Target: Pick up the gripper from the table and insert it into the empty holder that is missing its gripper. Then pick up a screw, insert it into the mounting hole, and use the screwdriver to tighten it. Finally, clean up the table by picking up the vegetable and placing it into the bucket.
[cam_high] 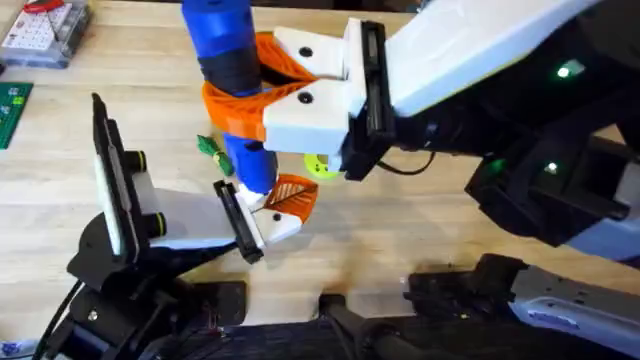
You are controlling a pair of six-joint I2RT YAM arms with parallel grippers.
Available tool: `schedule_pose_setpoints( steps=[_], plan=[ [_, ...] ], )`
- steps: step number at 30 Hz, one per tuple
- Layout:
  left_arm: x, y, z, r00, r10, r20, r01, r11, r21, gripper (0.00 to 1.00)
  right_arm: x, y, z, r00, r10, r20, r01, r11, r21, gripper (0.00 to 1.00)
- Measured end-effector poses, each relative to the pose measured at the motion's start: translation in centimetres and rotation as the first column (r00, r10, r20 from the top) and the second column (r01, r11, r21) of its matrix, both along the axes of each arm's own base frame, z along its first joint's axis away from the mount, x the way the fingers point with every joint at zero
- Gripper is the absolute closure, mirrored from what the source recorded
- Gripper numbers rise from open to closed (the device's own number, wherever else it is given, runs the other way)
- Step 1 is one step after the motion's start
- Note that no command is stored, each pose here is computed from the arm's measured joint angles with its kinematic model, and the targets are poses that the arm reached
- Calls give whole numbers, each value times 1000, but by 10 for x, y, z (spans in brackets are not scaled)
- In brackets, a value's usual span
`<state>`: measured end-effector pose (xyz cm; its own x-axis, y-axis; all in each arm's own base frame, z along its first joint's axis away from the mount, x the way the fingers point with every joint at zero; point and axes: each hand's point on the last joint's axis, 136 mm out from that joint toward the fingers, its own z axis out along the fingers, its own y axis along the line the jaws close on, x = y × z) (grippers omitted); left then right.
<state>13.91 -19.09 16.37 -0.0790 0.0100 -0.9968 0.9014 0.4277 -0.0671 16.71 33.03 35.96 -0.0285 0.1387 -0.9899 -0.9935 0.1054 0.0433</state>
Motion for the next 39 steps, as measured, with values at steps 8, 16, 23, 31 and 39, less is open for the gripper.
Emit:
schedule_pose_setpoints(
  steps=[8, 16, 23, 31, 39],
  plan=[
    [0, 0, 0, 1000, 0, 0, 0, 1000, 0, 988, 2, -1, -1, 1000, -7, -2, 7, 1000, -2, 961],
    [0, 0, 0, 1000, -1, 0, 1, 1000, 0, 988, 4, -1, -5, 1000, -10, -17, 10, 1000, -19, 960],
    [0, 0, 0, 1000, 0, 0, 0, 1000, 0, 988, 4, -1, -6, 1000, -11, -19, 11, 1000, -21, 961],
    [0, 0, 0, 1000, 0, -1, 0, 1000, 0, 988, 4, -1, -6, 1000, -11, -19, 11, 1000, -21, 962],
    [0, 0, 0, 1000, 0, -1, 0, 1000, -1, 988, 4, -1, -6, 1000, -11, -19, 11, 1000, -22, 960]
  ],
)
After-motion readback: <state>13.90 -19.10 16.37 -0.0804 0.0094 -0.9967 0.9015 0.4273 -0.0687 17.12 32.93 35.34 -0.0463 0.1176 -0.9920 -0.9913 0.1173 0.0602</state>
